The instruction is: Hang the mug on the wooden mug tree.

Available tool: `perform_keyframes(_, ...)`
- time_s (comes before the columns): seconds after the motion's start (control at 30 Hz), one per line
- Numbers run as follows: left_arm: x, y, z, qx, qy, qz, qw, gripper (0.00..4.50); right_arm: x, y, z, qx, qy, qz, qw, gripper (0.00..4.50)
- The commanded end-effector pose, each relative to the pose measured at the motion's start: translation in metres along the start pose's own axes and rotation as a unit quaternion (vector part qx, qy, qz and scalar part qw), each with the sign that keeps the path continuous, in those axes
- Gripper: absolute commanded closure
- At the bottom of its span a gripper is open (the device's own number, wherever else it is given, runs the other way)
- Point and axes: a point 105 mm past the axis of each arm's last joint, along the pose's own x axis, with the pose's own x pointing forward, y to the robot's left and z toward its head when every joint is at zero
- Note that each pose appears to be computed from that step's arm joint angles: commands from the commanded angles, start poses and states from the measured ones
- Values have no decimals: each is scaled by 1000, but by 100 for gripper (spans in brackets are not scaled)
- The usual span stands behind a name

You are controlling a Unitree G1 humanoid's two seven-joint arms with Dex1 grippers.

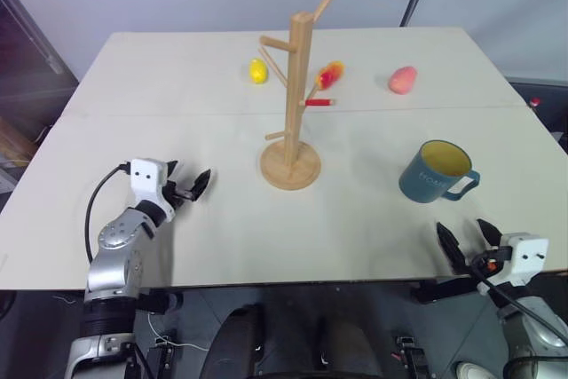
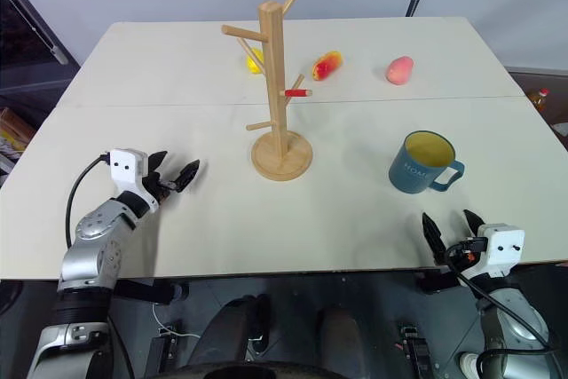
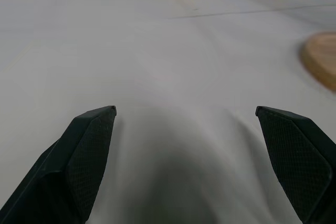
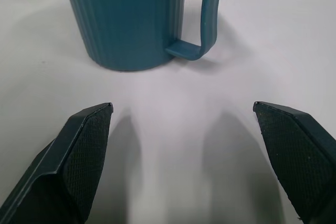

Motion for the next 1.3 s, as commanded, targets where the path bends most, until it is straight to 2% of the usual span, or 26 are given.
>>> perform_keyframes(0.03,-2,-36,17,15,-26,-102,994,0,-2,-6,3,-10,-2,-14,1000,5)
perform_keyframes(0.17,-12,-82,20,24,-20,-229,973,0,0,-4,10,-9,-17,-16,1000,5)
perform_keyframes(0.27,-23,-114,23,29,-8,-329,944,0,2,-6,19,-6,-33,-33,999,5)
perform_keyframes(0.47,-28,-143,35,34,-1,-422,906,0,10,-10,32,-12,-54,-53,997,5)
perform_keyframes(0.67,-30,-155,41,34,-7,-443,896,0,19,-20,37,-17,-63,-77,995,5)
perform_keyframes(1.3,-35,-157,35,31,-10,-438,898,0,48,-30,35,-29,-56,-93,994,5)
